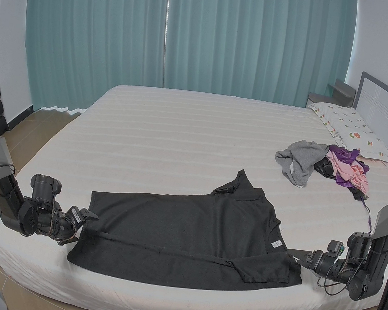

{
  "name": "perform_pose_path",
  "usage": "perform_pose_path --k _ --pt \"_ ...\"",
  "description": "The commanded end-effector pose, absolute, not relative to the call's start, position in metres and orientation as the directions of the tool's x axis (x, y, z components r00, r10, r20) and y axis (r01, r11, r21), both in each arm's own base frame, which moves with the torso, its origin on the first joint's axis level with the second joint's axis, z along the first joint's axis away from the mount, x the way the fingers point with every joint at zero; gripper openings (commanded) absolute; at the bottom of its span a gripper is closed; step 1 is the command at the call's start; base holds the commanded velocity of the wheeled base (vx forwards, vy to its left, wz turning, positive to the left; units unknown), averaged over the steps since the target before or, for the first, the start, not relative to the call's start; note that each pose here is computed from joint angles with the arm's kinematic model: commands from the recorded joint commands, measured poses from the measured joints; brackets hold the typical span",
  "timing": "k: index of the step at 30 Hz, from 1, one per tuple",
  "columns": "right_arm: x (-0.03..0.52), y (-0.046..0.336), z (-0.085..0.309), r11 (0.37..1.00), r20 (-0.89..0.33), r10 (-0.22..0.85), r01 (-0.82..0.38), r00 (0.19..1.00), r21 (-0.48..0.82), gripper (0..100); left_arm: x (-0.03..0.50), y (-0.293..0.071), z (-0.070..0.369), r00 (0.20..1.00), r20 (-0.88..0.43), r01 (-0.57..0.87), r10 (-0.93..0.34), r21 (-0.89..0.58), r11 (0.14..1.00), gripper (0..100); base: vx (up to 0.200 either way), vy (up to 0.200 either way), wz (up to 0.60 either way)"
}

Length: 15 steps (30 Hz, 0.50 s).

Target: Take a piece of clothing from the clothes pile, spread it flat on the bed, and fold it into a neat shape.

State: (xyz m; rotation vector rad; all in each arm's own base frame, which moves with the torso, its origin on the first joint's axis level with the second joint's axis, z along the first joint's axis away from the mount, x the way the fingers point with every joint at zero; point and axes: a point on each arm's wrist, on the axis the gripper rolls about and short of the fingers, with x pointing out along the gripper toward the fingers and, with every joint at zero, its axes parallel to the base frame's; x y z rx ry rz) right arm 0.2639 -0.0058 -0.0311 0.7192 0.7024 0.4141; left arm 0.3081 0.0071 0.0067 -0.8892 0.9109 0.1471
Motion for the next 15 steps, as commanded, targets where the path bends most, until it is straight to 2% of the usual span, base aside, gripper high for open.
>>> perform_pose_path --k 1,4,15 --pt "0.2639 -0.0064 -0.0260 0.690 -0.421 0.564 -0.125 0.711 0.713 100 0.3085 0.0086 0.0097 0.639 -0.731 -0.460 -0.240 -0.613 0.643 100 0.200 0.000 0.00" --pt "0.2635 -0.0063 -0.0261 0.691 -0.422 0.564 -0.125 0.710 0.712 100 0.3081 0.0086 0.0104 0.640 -0.730 -0.458 -0.238 -0.612 0.645 100 0.200 0.000 0.00" --pt "0.2639 -0.0060 -0.0260 0.692 -0.422 0.563 -0.127 0.710 0.711 100 0.3123 0.0107 0.0171 0.663 -0.711 -0.442 -0.234 -0.625 0.643 100 0.000 0.000 0.00"
